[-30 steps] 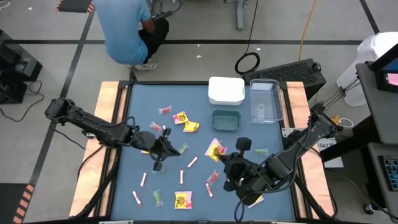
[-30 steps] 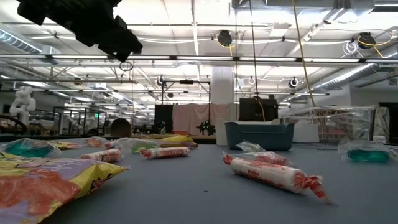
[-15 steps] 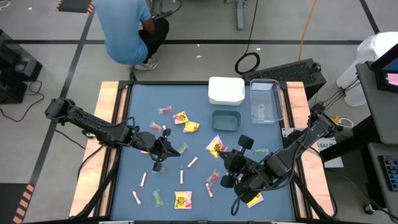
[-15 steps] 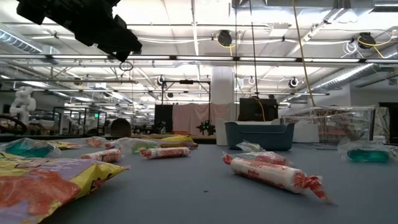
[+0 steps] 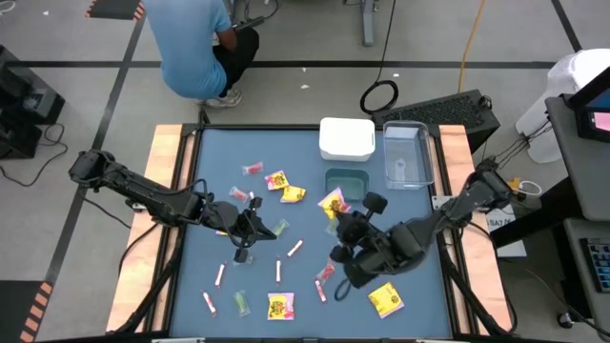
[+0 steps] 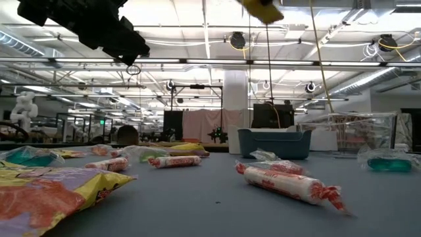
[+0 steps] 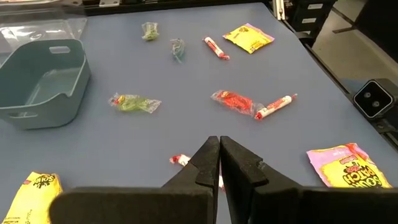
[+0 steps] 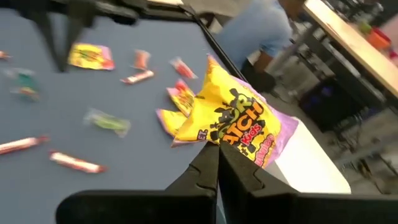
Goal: Sort candy
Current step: Put the center yellow candy into the green bin
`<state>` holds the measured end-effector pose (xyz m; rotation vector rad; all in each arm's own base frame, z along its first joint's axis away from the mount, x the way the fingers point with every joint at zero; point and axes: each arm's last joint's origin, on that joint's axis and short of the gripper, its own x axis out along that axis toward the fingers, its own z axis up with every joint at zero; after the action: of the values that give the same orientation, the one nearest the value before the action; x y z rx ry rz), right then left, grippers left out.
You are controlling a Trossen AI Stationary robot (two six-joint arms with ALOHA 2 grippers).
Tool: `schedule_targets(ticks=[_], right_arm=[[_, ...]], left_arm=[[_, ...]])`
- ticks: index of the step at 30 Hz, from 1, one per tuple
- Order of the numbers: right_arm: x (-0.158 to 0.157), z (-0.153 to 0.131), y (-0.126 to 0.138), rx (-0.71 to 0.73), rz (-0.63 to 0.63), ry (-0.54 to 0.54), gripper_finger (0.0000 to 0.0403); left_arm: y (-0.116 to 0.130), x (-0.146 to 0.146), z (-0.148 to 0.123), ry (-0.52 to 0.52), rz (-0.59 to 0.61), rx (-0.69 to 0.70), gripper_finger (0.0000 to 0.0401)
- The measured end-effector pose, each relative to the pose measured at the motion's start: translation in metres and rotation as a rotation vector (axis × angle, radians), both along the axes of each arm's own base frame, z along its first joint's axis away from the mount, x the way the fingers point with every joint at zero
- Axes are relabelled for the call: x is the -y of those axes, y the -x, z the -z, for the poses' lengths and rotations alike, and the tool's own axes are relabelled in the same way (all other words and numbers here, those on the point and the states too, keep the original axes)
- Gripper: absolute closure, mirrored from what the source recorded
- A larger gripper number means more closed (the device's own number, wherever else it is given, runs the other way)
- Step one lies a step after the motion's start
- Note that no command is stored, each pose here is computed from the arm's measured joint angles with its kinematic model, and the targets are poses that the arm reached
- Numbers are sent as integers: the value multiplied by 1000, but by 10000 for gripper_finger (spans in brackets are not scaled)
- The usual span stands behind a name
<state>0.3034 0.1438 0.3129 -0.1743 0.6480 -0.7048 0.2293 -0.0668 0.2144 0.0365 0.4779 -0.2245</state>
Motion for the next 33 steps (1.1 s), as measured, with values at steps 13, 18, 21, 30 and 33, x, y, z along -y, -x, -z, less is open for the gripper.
schedule_targets(ticks=[13, 18, 21, 30, 33], right_arm=[[81, 52, -18, -158, 219, -134, 403], [107, 76, -19, -210, 260, -213, 403], [121, 89, -17, -231, 289, -240, 403], [148, 118, -15, -236, 292, -291, 403], [152, 125, -14, -225, 291, -305, 403]], left_arm=[[0, 0, 0, -24, 13, 3, 381], [0, 0, 0, -25, 13, 1, 381], [0, 0, 0, -25, 13, 1, 381], [0, 0, 1, -25, 13, -1, 381], [1, 0, 1, -26, 13, -6, 381]])
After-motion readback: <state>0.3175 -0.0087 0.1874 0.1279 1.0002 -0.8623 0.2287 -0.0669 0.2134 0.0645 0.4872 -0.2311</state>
